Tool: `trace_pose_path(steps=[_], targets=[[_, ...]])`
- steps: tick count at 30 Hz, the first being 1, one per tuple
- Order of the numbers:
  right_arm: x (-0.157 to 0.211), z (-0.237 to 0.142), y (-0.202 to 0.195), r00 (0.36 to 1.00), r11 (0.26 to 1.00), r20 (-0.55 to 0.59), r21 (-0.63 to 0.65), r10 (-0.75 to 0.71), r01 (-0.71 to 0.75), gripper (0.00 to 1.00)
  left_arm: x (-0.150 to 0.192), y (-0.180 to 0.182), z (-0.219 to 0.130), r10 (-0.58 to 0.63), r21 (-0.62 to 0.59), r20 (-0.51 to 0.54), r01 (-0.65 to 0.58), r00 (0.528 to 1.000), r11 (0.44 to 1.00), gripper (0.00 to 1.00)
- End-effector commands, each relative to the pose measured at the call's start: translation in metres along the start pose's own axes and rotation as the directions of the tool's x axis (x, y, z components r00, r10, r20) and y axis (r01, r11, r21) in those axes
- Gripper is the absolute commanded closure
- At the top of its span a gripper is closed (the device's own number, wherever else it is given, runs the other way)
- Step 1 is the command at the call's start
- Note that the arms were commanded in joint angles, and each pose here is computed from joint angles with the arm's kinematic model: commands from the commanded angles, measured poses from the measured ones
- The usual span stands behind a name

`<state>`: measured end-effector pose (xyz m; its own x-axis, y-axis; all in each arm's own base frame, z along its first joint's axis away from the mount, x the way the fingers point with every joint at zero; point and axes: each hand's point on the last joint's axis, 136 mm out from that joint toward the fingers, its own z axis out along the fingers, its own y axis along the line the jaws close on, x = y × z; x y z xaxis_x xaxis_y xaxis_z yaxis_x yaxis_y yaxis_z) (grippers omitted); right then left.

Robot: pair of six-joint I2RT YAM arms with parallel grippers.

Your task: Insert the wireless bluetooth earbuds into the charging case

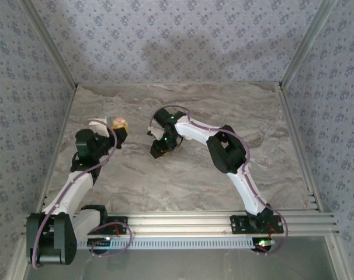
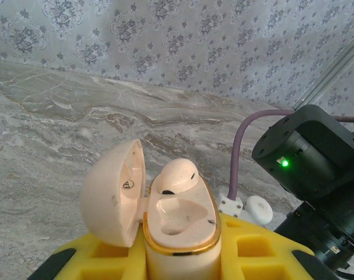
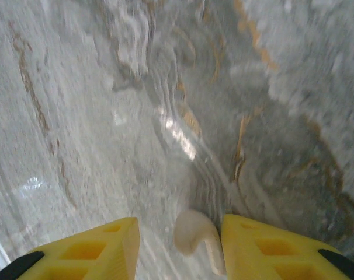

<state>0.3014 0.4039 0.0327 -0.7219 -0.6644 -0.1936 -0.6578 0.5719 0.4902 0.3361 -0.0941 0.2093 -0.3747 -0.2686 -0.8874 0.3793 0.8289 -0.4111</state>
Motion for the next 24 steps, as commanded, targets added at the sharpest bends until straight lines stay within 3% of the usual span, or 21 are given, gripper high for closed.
trace_pose_path(steps=[1, 5, 13, 24], targets=[[0.022, -0.019, 0.017, 0.997, 1.000, -0.075, -0.001, -0.013, 0.013, 0.58, -0.005, -0.003, -0.003, 0.011, 0.018, 0.021, -0.012, 1.000, 1.000, 0.81], [0.024, -0.034, 0.015, 0.997, 0.997, -0.072, 0.079, -0.017, 0.022, 0.58, -0.005, -0.004, -0.003, 0.008, 0.020, 0.023, -0.008, 1.000, 1.000, 0.81], [-0.007, -0.072, 0.001, 0.996, 0.956, 0.070, 0.283, 0.057, -0.075, 0.64, -0.007, -0.003, -0.004, 0.006, 0.010, 0.024, -0.006, 1.000, 1.000, 0.81], [-0.008, -0.043, 0.000, 0.997, 0.934, 0.011, 0.349, 0.080, -0.078, 0.61, -0.008, -0.002, -0.006, 0.011, -0.005, 0.023, -0.011, 1.000, 1.000, 0.81]])
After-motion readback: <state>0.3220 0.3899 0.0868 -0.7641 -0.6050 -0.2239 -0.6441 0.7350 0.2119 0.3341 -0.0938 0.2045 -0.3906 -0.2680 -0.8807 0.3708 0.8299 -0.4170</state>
